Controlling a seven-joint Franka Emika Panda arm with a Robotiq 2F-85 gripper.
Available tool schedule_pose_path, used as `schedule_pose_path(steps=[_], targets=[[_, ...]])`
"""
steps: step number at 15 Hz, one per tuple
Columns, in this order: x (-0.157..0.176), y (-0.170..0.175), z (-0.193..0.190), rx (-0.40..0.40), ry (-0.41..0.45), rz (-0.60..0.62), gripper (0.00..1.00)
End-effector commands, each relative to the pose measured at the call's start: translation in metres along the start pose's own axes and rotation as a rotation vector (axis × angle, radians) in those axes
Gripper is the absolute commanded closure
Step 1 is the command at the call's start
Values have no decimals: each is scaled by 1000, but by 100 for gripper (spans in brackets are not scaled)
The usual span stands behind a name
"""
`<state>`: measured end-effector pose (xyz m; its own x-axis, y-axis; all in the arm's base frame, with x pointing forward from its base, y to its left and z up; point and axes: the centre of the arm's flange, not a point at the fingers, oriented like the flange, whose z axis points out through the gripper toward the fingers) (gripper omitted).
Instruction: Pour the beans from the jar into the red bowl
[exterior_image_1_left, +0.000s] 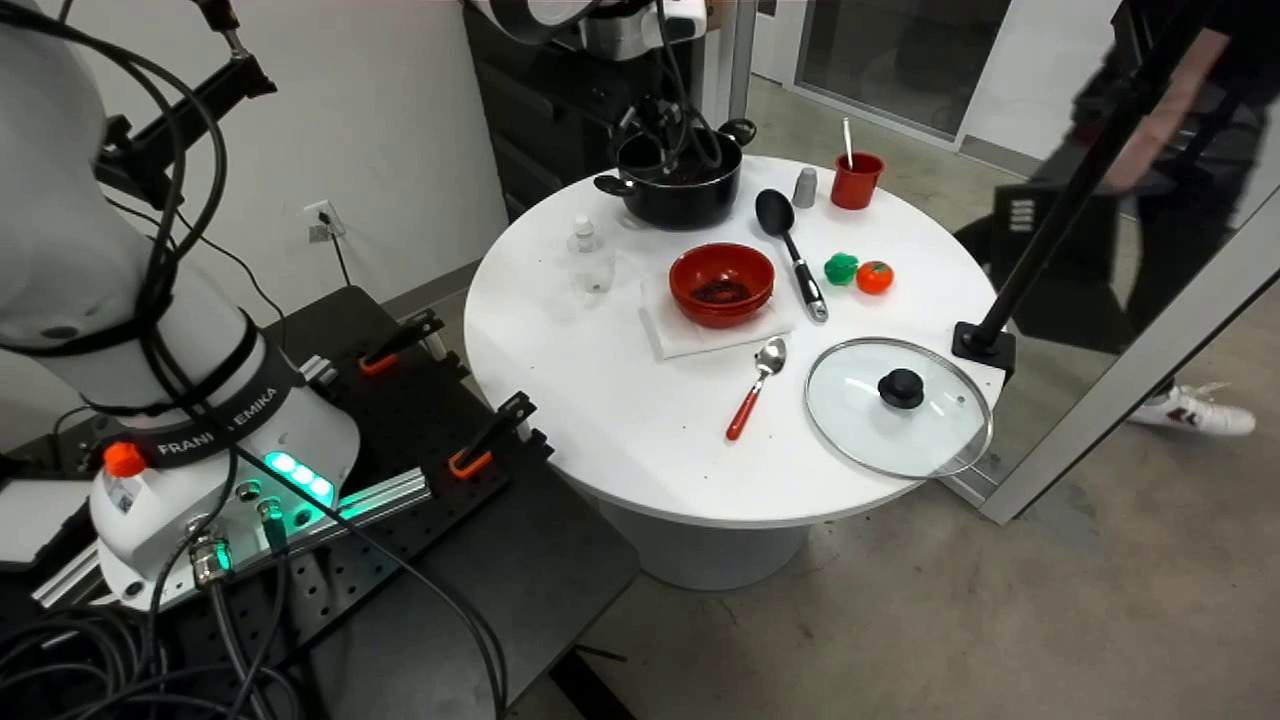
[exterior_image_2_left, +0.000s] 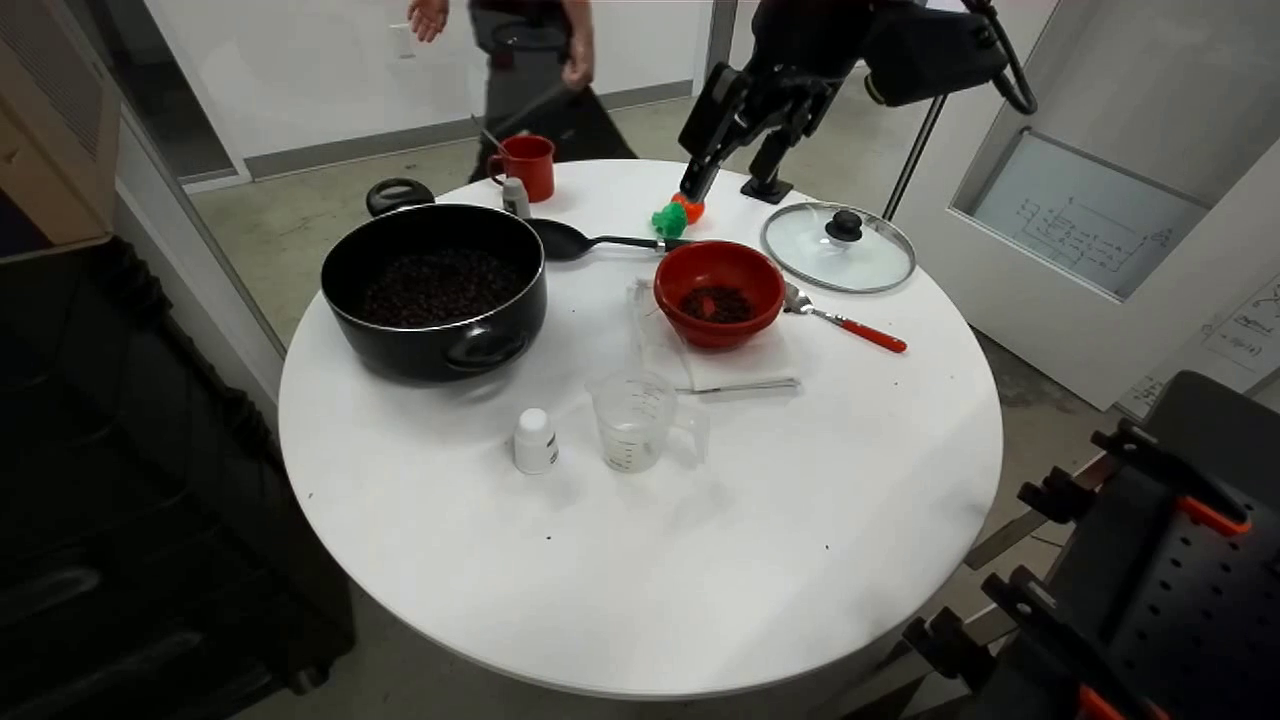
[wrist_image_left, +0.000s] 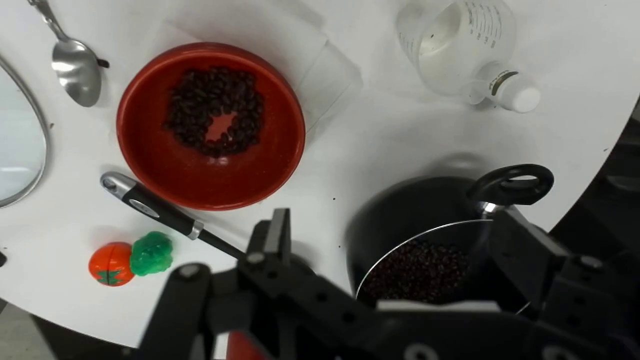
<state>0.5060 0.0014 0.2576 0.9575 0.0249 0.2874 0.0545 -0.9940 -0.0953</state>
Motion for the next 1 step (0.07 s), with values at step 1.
schedule_pose_path(steps=[1], targets=[[0,0,0,0,0,0,0]])
